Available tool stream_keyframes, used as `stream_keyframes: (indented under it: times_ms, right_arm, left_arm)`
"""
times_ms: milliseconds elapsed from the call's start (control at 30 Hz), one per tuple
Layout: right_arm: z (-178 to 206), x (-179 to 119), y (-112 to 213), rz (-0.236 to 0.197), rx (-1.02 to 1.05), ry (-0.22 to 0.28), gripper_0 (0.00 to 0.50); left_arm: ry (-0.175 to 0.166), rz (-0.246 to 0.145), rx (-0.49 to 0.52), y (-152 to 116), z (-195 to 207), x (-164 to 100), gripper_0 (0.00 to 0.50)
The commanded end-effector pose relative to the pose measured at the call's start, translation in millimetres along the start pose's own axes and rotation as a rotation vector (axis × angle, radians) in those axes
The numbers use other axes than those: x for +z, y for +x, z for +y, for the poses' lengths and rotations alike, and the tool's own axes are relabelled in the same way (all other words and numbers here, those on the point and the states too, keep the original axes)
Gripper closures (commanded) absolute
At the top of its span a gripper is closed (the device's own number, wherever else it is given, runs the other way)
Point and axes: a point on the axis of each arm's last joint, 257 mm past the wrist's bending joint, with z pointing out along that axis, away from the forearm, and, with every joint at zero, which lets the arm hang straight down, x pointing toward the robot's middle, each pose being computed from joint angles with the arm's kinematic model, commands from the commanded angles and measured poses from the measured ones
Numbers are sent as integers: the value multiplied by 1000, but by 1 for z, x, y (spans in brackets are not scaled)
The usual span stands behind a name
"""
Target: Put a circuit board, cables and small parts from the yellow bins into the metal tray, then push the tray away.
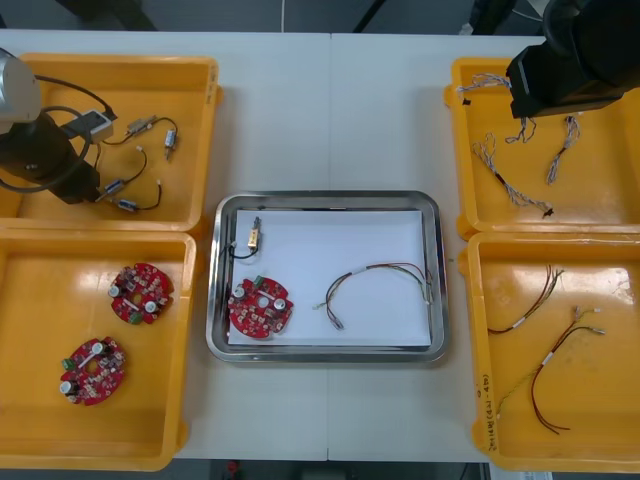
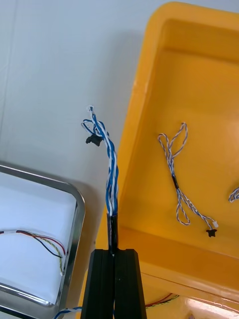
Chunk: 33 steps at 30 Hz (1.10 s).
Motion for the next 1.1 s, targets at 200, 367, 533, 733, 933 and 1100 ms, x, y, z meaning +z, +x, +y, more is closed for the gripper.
stream_keyframes:
  times_ms: [200, 367, 533, 733, 933, 1100]
  right_arm:
    - [54, -3, 17, -4, -262, 17, 500]
    - [85, 0, 24, -8, -347, -19, 500]
    - [112, 8, 37, 14, -424, -55, 500]
    - [139, 16, 51, 29, -524, -73, 500]
    - [161, 27, 65, 51, -661, -94, 500]
    - [166, 36, 72, 60, -798, -75, 500]
  left_arm:
    - [-38, -28, 156, -29, 2, -8, 500]
    - [-30, -37, 136, -29, 6, -15, 500]
    - [-30, -34, 122, -25, 17, -34, 500]
    - [-48, -21, 119, -22, 31, -67, 500]
    - [-36, -26, 64, -17, 39, -103, 499]
    - [-35, -26, -6, -13, 41, -123, 500]
